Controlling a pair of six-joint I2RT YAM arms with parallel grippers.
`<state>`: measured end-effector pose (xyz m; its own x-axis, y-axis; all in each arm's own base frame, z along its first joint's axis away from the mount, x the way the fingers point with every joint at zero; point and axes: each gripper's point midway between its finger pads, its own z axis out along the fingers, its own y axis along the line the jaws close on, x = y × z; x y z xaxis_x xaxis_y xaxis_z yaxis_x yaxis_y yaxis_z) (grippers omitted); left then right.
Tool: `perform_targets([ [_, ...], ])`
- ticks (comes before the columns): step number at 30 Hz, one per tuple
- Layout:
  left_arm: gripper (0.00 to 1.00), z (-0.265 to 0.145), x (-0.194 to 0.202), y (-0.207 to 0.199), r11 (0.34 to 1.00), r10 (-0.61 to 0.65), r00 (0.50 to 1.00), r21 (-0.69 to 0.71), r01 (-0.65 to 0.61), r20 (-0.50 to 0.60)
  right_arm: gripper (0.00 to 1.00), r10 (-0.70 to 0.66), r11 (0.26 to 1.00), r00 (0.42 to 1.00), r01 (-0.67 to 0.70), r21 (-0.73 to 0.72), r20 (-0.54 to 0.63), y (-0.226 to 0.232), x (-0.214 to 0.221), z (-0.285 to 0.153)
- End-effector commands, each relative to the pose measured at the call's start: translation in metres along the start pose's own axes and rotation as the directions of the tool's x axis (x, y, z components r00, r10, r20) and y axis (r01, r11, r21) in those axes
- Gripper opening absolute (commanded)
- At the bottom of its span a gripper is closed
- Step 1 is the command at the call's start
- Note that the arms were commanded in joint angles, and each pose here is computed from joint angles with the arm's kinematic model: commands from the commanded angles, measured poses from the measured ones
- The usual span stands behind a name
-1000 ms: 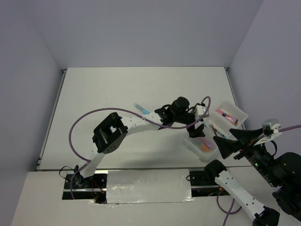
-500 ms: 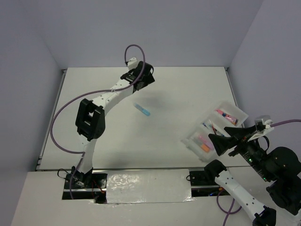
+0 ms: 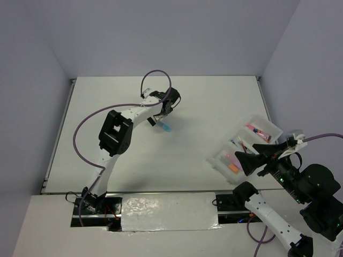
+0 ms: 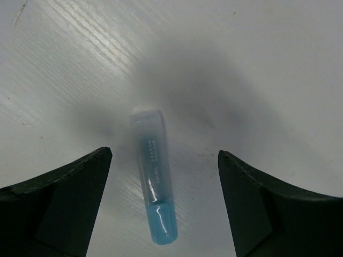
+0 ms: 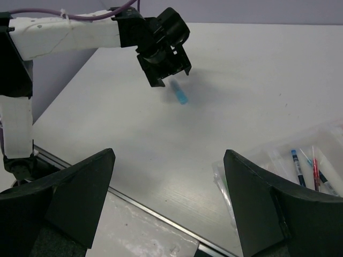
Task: Sort the stationery into containers
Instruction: Pick up the pen from the center of the board, then place the pen in the storage box.
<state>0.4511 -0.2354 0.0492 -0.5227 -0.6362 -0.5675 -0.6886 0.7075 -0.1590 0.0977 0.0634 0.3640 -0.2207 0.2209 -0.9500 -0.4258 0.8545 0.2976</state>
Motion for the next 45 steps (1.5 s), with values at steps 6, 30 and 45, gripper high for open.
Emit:
perform_targets([
  [6,0.83,0.019,0.021,0.015,0.997,-0.010,0.999,-0.071,0.007,-0.034,0.90,-0.002,1.000,0.999,0.002,-0.013,0.041,0.003,-0.010,0.005],
  [30,0.00,-0.191,0.041,-0.088,0.294,0.291,0.847,0.800,-0.522,0.446,0.90,0.008,0.999,0.998,-0.005,-0.045,0.059,0.009,-0.016,-0.003],
  [45,0.01,-0.377,0.184,-0.089,-0.930,0.136,0.730,0.341,-0.140,0.670,0.89,0.012,0.998,0.998,-0.007,-0.063,0.068,0.014,-0.023,-0.012],
])
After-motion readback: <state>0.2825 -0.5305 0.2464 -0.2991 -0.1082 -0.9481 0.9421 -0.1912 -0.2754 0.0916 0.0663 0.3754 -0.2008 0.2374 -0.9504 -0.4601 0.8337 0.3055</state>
